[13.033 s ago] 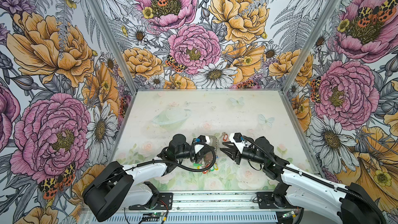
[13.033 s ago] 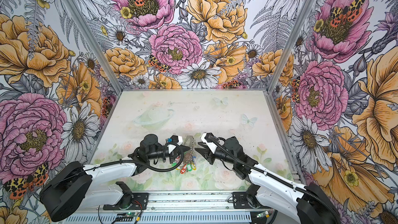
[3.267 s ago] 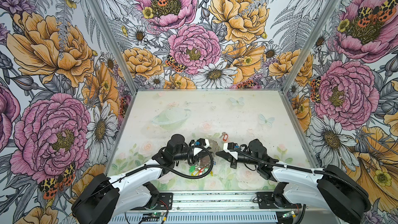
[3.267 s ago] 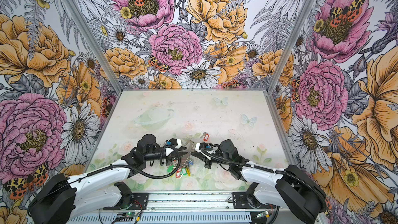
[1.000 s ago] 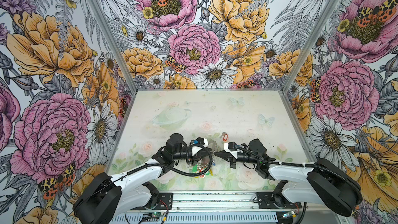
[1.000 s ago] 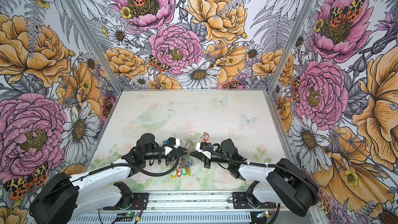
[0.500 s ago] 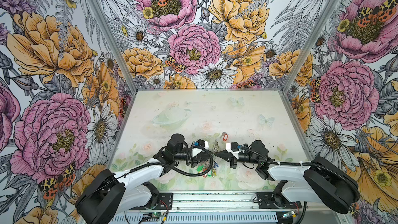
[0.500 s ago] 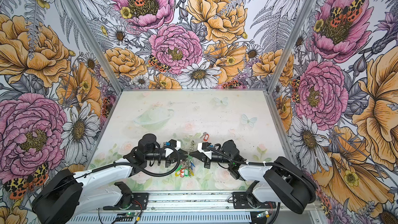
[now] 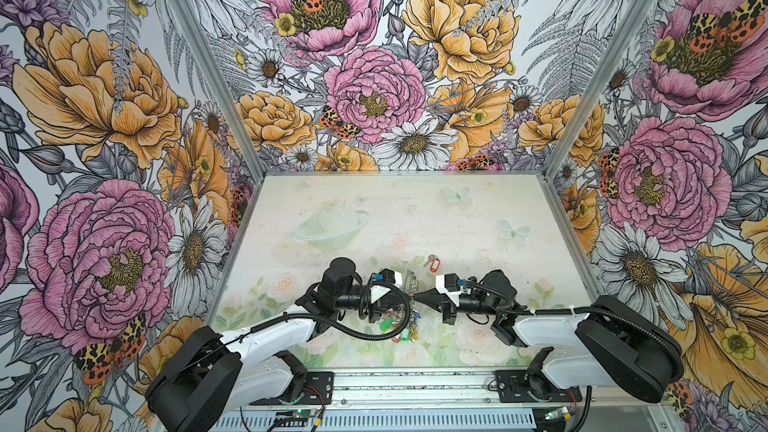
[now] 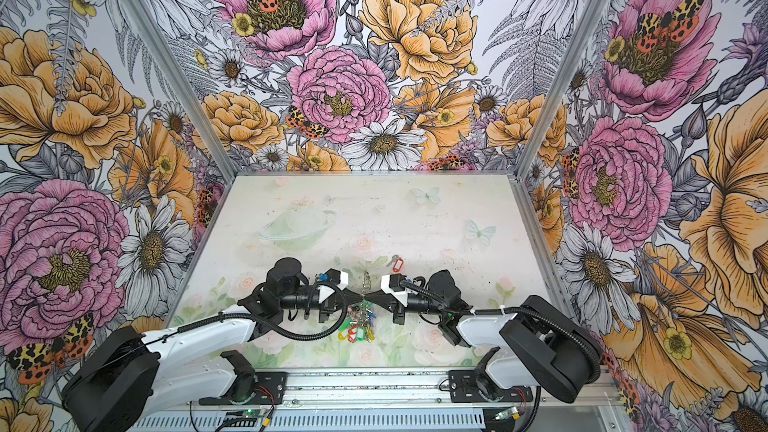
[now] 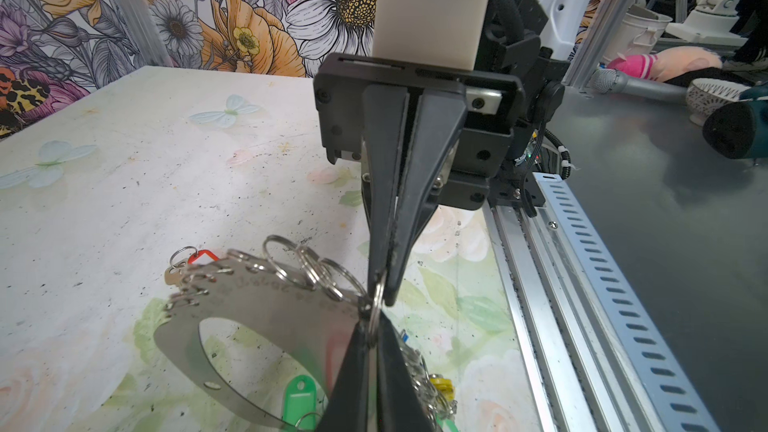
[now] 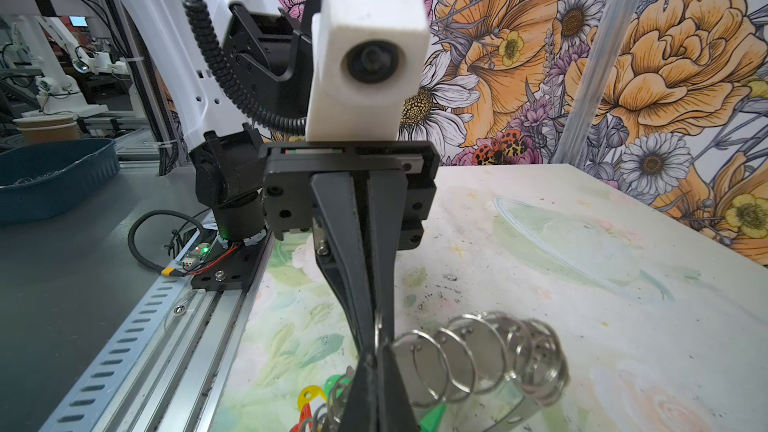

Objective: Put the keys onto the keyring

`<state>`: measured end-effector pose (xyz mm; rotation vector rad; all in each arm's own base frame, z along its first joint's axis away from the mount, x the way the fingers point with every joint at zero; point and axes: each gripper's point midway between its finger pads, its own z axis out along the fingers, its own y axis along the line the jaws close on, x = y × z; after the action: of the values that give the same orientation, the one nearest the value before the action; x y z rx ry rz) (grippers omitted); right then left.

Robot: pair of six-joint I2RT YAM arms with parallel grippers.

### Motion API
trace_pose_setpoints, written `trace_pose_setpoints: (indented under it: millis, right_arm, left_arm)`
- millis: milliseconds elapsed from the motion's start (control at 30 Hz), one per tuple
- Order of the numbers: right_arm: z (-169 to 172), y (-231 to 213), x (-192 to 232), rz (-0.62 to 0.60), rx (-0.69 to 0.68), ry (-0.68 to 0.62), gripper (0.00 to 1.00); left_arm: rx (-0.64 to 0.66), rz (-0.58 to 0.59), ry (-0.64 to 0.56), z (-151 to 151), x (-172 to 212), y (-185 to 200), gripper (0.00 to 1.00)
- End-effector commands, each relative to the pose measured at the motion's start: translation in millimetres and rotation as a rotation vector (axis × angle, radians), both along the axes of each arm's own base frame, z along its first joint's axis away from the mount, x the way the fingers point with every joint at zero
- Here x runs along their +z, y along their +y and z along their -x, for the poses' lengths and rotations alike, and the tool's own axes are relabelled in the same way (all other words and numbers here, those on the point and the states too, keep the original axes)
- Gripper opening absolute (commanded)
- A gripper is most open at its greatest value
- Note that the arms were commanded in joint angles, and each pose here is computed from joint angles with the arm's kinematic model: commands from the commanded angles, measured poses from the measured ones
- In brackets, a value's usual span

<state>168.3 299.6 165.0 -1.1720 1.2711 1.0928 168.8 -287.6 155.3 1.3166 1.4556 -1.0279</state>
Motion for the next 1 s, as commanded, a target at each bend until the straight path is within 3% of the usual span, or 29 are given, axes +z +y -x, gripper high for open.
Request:
trace_pose_setpoints:
  millis: [0,333,600,800,967]
  right_arm:
    - [-3,2,13,-0.042,-0.005,-0.047,0.0]
    - [-7,2,6,0.008,-0.029,-0.031,0.0]
    - [-9,-5,5,0.08,-0.068,-0.039,0.18]
    - [-5,-10,4,0.168,-0.061,-0.046,0.19]
    - [-4,-11,10,0.167,-0.066,-0.061,0.18]
  left_arm:
    - [-0.006,0.023,-0.014,-2,6,-1,0.04]
    - [0.054,0.017,-0.023,-11,7,1,0.0]
    - [0.083,-0.046,-0.041,-15,-1,-2,0.0]
    - [0.073,-0.083,-0.059,-12,-4,-7,0.0]
    - [0.072,-0.084,-0.072,-11,-2,-7,0.0]
